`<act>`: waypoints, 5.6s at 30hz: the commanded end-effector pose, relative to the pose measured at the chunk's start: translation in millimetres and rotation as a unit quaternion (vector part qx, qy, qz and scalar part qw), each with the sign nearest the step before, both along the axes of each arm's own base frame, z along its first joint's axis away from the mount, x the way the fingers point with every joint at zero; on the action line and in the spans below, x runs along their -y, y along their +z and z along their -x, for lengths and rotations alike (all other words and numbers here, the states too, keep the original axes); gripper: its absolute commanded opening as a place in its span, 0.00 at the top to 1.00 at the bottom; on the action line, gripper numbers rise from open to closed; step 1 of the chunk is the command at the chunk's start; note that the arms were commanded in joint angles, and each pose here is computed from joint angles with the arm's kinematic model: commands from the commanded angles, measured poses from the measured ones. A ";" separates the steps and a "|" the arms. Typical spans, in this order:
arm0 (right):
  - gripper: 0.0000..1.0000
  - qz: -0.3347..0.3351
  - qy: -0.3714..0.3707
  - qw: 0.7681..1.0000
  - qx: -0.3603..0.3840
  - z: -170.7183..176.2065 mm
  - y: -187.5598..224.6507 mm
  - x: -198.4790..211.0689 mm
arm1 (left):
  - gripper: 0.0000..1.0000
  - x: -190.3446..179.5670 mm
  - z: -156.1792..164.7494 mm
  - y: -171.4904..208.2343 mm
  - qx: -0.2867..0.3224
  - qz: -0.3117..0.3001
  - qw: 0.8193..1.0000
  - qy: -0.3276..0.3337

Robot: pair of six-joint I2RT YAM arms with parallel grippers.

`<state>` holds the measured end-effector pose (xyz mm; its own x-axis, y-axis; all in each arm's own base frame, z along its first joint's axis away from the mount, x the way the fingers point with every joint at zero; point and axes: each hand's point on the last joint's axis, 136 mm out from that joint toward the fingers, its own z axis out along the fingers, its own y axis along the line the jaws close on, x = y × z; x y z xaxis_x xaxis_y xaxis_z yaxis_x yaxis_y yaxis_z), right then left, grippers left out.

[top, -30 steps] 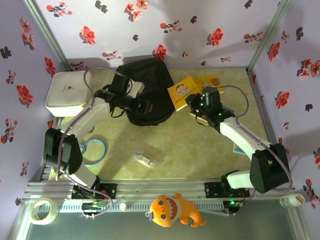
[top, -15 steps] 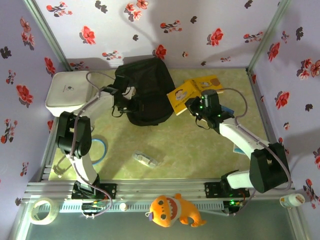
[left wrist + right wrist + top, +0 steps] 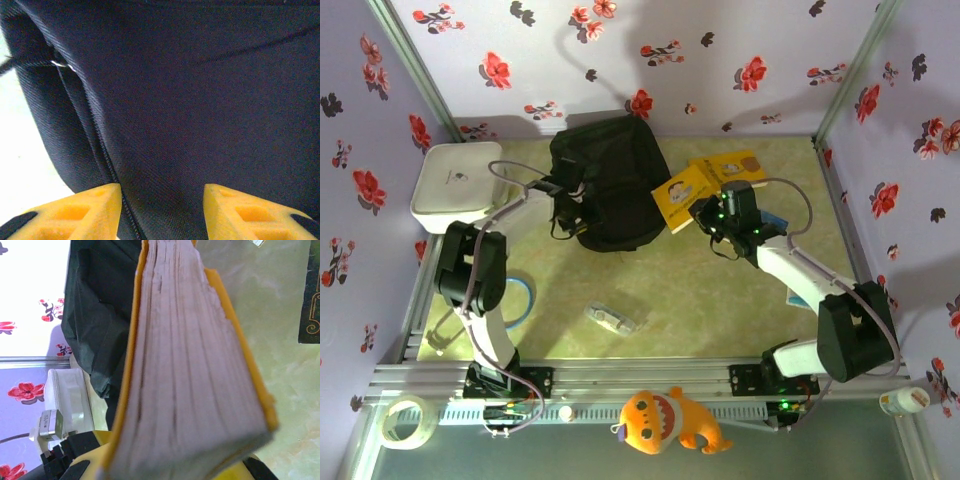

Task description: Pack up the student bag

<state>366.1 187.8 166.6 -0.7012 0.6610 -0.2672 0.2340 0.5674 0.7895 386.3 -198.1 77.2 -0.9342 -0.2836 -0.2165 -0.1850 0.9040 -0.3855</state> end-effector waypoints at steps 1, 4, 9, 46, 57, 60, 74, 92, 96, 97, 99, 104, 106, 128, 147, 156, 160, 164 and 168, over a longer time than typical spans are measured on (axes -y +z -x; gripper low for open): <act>0.93 -0.018 -0.004 0.999 0.045 -8.8 23.4 -1.2 | 0.60 8.1 2.2 -12.2 -0.019 -0.005 1.000 0.013; 0.93 -0.018 -0.004 0.999 0.047 -7.9 24.6 -1.2 | 0.71 9.0 1.6 -10.6 -0.018 -0.006 1.000 0.016; 0.93 -0.002 0.006 0.998 0.069 -3.3 32.1 3.1 | 0.86 12.4 -5.4 30.9 0.037 0.023 0.999 0.020; 0.94 -0.102 0.048 0.992 0.061 53.2 56.2 -17.3 | 0.89 33.6 -32.5 126.2 0.154 0.186 0.969 0.049; 0.94 -0.185 0.023 0.982 0.035 31.2 34.5 -47.8 | 0.89 47.7 -25.0 137.5 0.157 0.219 0.963 0.017; 0.94 -0.219 0.046 0.972 0.067 19.7 49.9 -65.0 | 0.89 50.3 -21.9 141.6 0.158 0.225 0.961 0.011; 0.94 -0.256 0.071 0.957 0.116 -33.1 52.7 -111.5 | 0.87 55.2 -6.5 169.2 0.177 0.252 0.951 -0.018; 0.93 -0.240 0.054 0.968 0.052 -82.5 3.9 -148.2 | 0.88 61.5 -5.8 148.1 0.145 0.257 0.955 -0.020; 0.93 -0.238 0.048 0.970 0.014 -85.2 -9.0 -163.0 | 0.88 63.5 -7.3 147.8 0.142 0.261 0.955 -0.021; 0.93 -0.222 0.040 0.974 -0.009 -84.4 -19.9 -162.5 | 0.88 63.3 -7.4 148.0 0.141 0.262 0.955 -0.020; 0.93 -0.192 0.017 0.981 -0.024 -88.3 -35.4 -157.3 | 0.88 62.9 -7.3 146.6 0.140 0.262 0.955 -0.018; 0.92 -0.208 0.008 0.978 0.022 -110.7 -21.3 -163.4 | 0.88 62.0 -7.2 143.4 0.136 0.263 0.955 -0.014; 0.90 -0.212 0.018 0.976 0.044 -119.6 -13.3 -169.8 | 0.88 61.7 -6.6 143.0 0.136 0.263 0.955 -0.014; 0.42 -0.203 -0.002 0.978 -0.055 -68.1 -2.1 -109.0 | 0.89 25.5 -27.1 114.6 0.129 0.224 0.965 0.040; 0.26 0.144 -0.104 0.982 -0.056 1.6 -28.2 77.7 | 0.83 -41.5 -9.5 107.3 0.137 0.160 0.975 0.073; 0.22 0.212 -0.068 0.969 -0.103 -56.7 -55.8 95.4 | 0.32 -65.8 24.1 91.6 0.123 0.097 0.984 0.082; 0.21 0.228 -0.045 0.965 -0.121 -85.1 -70.4 88.3 | 0.24 -72.8 32.0 106.0 0.148 0.081 0.983 0.074; 0.19 0.229 -0.028 0.963 -0.136 -104.1 -83.3 79.9 | 0.17 -76.5 37.6 121.0 0.174 0.072 0.980 0.064; 0.13 0.228 -0.021 0.962 -0.148 -111.7 -94.8 76.2 | 0.10 -76.8 39.8 129.0 0.187 0.068 0.979 0.051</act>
<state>478.5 111.9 76.5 -0.7369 0.5764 -0.3531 0.4474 0.8075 0.3844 351.8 -127.0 207.6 -0.7586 -0.4575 -0.4638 -0.1111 0.7924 -0.5998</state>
